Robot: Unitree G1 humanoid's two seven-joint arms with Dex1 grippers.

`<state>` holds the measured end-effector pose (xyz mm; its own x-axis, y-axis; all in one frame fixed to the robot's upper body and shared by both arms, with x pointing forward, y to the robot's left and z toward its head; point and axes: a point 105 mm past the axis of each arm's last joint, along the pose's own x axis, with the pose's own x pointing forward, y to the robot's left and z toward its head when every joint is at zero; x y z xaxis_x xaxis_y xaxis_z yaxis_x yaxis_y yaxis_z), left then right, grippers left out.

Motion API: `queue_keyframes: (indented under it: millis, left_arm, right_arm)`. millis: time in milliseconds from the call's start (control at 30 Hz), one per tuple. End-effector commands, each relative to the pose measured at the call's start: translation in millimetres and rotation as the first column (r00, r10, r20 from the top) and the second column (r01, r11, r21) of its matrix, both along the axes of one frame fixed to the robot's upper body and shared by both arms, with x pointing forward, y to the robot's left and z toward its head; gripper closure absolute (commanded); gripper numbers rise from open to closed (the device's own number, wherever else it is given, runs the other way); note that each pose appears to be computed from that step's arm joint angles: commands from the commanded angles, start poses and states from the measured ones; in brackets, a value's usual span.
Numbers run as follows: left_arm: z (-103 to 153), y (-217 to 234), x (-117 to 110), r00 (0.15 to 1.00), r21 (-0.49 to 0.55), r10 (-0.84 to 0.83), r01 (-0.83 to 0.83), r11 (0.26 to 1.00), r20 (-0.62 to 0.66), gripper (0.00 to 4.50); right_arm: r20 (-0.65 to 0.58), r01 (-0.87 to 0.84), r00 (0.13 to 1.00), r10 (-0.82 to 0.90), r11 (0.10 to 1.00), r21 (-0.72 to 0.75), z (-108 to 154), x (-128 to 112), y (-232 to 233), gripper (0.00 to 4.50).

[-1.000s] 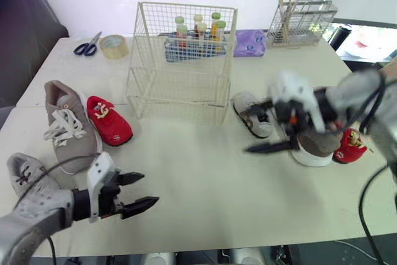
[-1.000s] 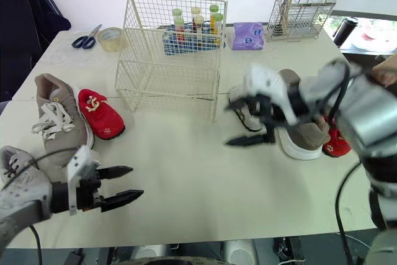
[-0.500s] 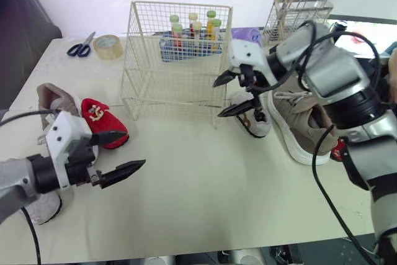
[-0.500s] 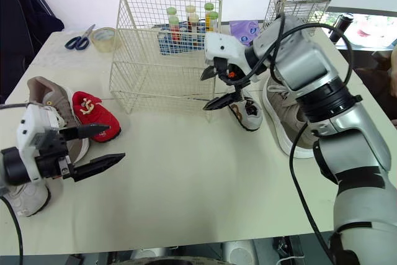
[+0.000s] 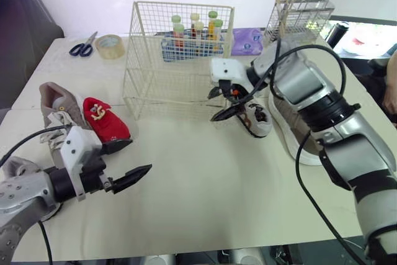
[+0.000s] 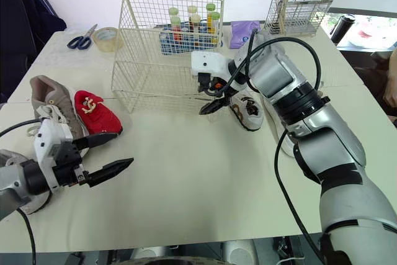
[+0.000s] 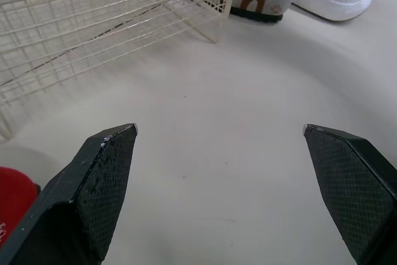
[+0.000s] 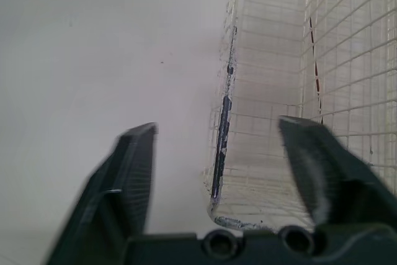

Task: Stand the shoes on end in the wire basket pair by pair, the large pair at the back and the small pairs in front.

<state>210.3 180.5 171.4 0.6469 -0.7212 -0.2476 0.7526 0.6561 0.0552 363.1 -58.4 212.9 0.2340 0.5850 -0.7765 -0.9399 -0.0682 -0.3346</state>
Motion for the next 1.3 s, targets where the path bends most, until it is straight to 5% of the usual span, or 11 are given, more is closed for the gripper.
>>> queue_keyframes:
  millis: [33,100,133,367,1000,1300]
  left_arm:
    - [4.7,0.4,3.1,0.999,0.016,-0.001,0.000,1.000,0.041,0.00]
    - [5.7,0.1,4.0,0.999,0.016,0.000,-0.001,1.000,0.046,0.00]
    - [5.9,-0.1,4.3,0.999,0.016,-0.001,0.000,1.000,0.048,0.00]
    - [9.1,-1.8,3.1,0.999,0.020,-0.011,0.010,1.000,0.049,0.00]
    - [17.6,-11.2,-7.8,0.995,0.036,-0.097,0.097,0.995,-0.003,0.00]
    - [21.7,-11.1,-5.9,0.989,0.053,-0.144,0.145,0.988,-0.027,0.00]
  right_arm:
    - [0.041,0.012,0.999,-0.011,0.999,-0.030,-6.5,4.7,0.9,3.25]
    - [0.056,0.021,0.998,-0.019,0.999,-0.039,-8.9,6.4,0.0,4.28]
    - [0.068,0.023,0.997,-0.019,0.999,-0.047,-9.3,7.3,-1.2,4.42]
    - [0.071,0.030,0.997,-0.027,0.999,-0.033,0.6,5.7,-9.1,4.42]
    - [-0.123,-0.024,0.992,0.027,0.999,0.027,-13.9,-86.4,-19.1,4.42]
    - [-0.070,-0.022,0.997,0.027,0.998,0.067,-19.6,-79.1,-1.9,4.42]
